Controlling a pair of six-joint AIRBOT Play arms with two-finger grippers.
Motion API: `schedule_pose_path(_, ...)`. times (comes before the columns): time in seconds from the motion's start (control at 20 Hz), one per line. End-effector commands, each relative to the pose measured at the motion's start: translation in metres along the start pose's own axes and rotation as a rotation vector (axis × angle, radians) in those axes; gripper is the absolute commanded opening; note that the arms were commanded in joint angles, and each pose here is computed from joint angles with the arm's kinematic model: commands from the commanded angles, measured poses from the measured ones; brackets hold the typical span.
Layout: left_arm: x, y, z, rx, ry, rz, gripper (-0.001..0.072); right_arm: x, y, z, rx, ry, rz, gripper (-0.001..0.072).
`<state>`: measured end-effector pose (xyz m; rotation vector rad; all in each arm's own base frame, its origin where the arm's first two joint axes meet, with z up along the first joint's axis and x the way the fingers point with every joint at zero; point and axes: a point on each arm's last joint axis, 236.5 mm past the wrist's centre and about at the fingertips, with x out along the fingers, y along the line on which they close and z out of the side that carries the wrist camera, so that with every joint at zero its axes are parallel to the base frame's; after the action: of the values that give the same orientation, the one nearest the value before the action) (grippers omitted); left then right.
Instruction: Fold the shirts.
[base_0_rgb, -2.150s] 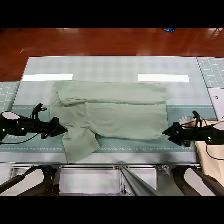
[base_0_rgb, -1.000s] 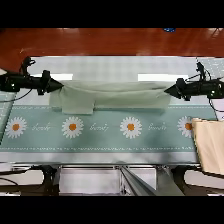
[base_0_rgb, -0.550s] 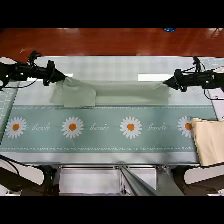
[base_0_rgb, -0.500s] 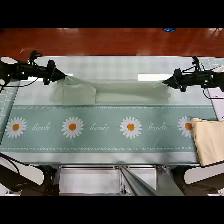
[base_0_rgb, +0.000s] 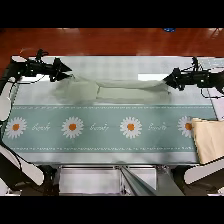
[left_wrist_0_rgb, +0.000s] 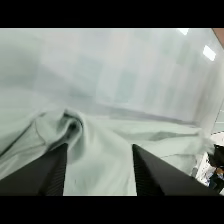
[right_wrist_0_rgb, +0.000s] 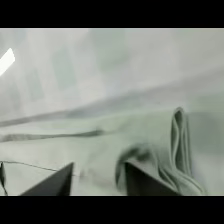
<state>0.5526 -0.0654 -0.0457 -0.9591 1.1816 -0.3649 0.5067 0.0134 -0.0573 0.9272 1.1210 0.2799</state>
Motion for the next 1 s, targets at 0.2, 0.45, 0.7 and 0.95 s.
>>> schedule_pose_path(0.2,-0.102,0.010,-0.006,-0.016,0.115,0.063,0.0504,-0.074,-0.006,0.009,-0.002,-0.035,-0.008,0.0417)
schedule_pose_path(0.45,-0.233,0.021,0.006,0.152,-0.173,0.456,0.0504,-0.139,-0.079,-0.024,0.058,-0.006,-0.321,0.0417)
schedule_pose_path(0.7,-0.225,-0.036,-0.046,0.327,-0.410,0.437,0.0504,-0.085,-0.077,-0.038,0.125,0.001,-0.230,0.0418)
schedule_pose_path(0.95,-0.155,-0.026,-0.128,0.387,-0.273,0.409,0.0504,-0.037,-0.065,-0.035,0.147,0.017,-0.139,0.0419)
